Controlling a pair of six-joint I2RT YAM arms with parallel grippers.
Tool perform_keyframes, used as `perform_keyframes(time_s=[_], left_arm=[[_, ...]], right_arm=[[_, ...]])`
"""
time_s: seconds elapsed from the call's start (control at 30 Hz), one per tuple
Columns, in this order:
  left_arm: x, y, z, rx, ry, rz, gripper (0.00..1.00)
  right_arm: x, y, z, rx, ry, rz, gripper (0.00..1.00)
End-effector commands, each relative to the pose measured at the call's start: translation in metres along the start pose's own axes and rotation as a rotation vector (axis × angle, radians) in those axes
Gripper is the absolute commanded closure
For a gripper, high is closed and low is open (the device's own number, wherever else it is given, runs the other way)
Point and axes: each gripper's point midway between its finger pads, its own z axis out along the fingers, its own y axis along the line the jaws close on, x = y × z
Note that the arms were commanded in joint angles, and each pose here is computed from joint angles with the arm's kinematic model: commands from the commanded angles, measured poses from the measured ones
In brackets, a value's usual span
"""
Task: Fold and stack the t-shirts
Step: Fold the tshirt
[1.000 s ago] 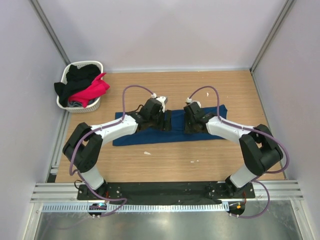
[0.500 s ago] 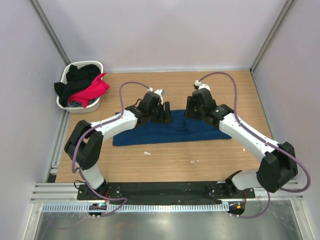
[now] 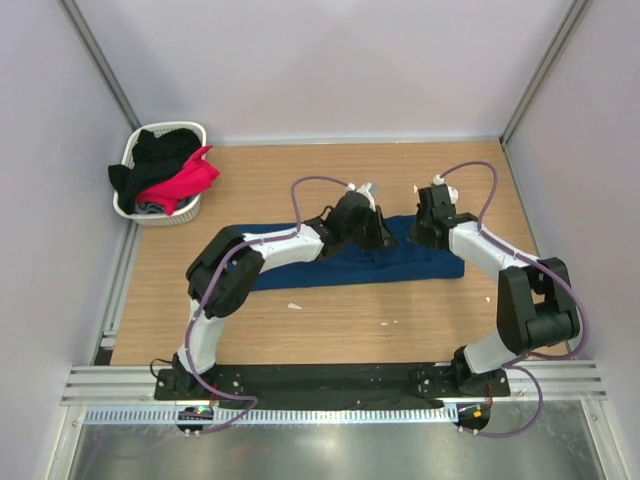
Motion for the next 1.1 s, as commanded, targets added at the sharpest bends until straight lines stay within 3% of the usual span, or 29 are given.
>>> perform_keyframes(time_s=[0.0, 0.2, 0.5, 0.7, 0.87, 0.9, 0.97, 1.0, 1.03, 1.07], left_arm=[[0.0, -0.004, 0.015, 0.06, -0.002, -0.093, 1.0], [0.028, 0.063, 0.012, -0.17, 0.009, -0.093, 1.0], [0.029, 0.127, -0.001, -0.409, -0.034, -0.051, 1.0], [0.026, 0.124, -0.007, -0.386, -0.021, -0.044, 1.0], [-0.005, 0.065, -0.03, -0.252, -0.018, 0.086, 0.98], [-0.011, 0.056, -0.037, -0.237, -0.018, 0.135, 0.93], [-0.024, 0.036, -0.061, -0.22, -0.029, 0.197, 0.83], [-0.032, 0.033, -0.071, -0.227, -0.042, 0.224, 0.66], [-0.037, 0.036, -0.08, -0.245, -0.044, 0.292, 0.54], [-0.04, 0.04, -0.092, -0.27, -0.035, 0.327, 0.42]], right_arm=[[-0.02, 0.021, 0.014, -0.069, -0.087, 0.042, 0.99], [-0.004, -0.011, 0.044, 0.06, -0.062, 0.049, 0.99], [0.031, -0.05, 0.058, 0.192, 0.011, 0.038, 0.99], [0.03, -0.051, 0.056, 0.194, 0.017, 0.024, 0.99], [-0.001, -0.023, 0.036, 0.087, -0.011, -0.018, 0.99], [-0.015, -0.012, 0.026, 0.06, -0.018, -0.026, 0.96], [-0.037, 0.0, 0.007, 0.021, -0.054, -0.052, 0.8], [-0.052, 0.009, -0.006, 0.002, -0.07, -0.057, 0.72], [-0.061, 0.013, -0.015, -0.009, -0.086, -0.057, 0.45], [-0.067, 0.016, -0.021, -0.012, -0.092, -0.055, 0.33]])
